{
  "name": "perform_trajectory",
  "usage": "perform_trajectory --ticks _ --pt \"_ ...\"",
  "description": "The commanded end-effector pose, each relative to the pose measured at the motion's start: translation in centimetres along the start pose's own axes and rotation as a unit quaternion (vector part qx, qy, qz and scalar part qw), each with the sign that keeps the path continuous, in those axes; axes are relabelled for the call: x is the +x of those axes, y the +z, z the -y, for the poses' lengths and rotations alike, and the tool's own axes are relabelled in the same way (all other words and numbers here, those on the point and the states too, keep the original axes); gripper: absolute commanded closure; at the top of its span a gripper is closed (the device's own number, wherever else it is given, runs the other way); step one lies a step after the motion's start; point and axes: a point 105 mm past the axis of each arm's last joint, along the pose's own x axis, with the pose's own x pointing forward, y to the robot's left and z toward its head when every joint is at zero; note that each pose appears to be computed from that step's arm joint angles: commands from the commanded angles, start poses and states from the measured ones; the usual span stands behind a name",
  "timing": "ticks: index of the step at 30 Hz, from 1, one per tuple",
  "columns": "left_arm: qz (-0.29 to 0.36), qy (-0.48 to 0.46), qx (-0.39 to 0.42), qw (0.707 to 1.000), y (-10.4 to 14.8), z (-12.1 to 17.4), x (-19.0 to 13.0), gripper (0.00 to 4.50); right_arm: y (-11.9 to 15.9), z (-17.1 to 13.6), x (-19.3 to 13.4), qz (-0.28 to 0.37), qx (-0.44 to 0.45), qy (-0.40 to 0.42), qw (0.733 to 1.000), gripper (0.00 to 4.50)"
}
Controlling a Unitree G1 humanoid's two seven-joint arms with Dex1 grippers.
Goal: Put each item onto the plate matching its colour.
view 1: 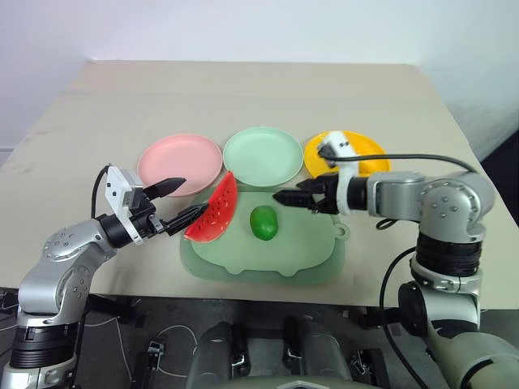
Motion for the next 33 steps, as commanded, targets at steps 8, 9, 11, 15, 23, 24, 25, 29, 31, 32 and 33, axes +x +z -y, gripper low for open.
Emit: perform_trajectory --ticks 8,9,11,15,23,24,25,29,31,32,33 --pt "0.010 -0.008 0.017 1.000 1.2 0.3 0.3 0.00 -0.9 -2.5 2.6 -0.028 0.007 0.040 0.999 0.03" --pt "0.009 -0.010 0.018 1.000 1.2 0.3 0.4 0.00 -1.2 -2.5 2.9 -0.037 -0.002 0.032 0.999 0.03" --pt "0.011 -0.011 0.018 1.000 1.2 0.4 0.5 0.00 -1.7 -2.3 3.3 -0.054 -0.022 0.010 0.998 0.03" --pt "0.014 -0.011 0.020 1.000 1.4 0.3 0.6 0.00 -2.3 -1.6 3.8 -0.070 -0.053 -0.021 0.996 0.03" --pt "0.015 -0.008 0.024 1.000 1.5 0.1 0.5 0.00 -2.7 -1.8 4.4 -0.060 -0.080 -0.017 0.995 0.03" --pt "0.015 -0.008 0.024 1.000 1.5 0.2 0.5 0.00 -2.5 -2.0 4.5 -0.054 -0.083 -0.012 0.995 0.03" --pt "0.015 -0.008 0.024 1.000 1.6 0.2 0.5 0.00 -2.3 -2.2 4.6 -0.049 -0.086 -0.007 0.995 0.03" --pt "0.014 -0.006 0.025 1.000 1.5 0.1 0.4 0.00 -1.8 -2.6 4.7 -0.028 -0.108 0.004 0.994 0.93" --pt "0.014 -0.006 0.026 1.000 1.5 0.0 0.4 0.00 -1.5 -2.7 4.6 -0.018 -0.116 0.009 0.993 1.59" --pt "0.014 -0.006 0.026 1.000 1.5 0.1 0.4 0.00 -1.4 -2.7 4.5 -0.014 -0.119 0.011 0.993 1.74" --pt "0.014 -0.007 0.026 1.000 1.6 0.1 0.4 0.00 -1.3 -2.7 4.4 -0.010 -0.123 0.013 0.992 1.76"
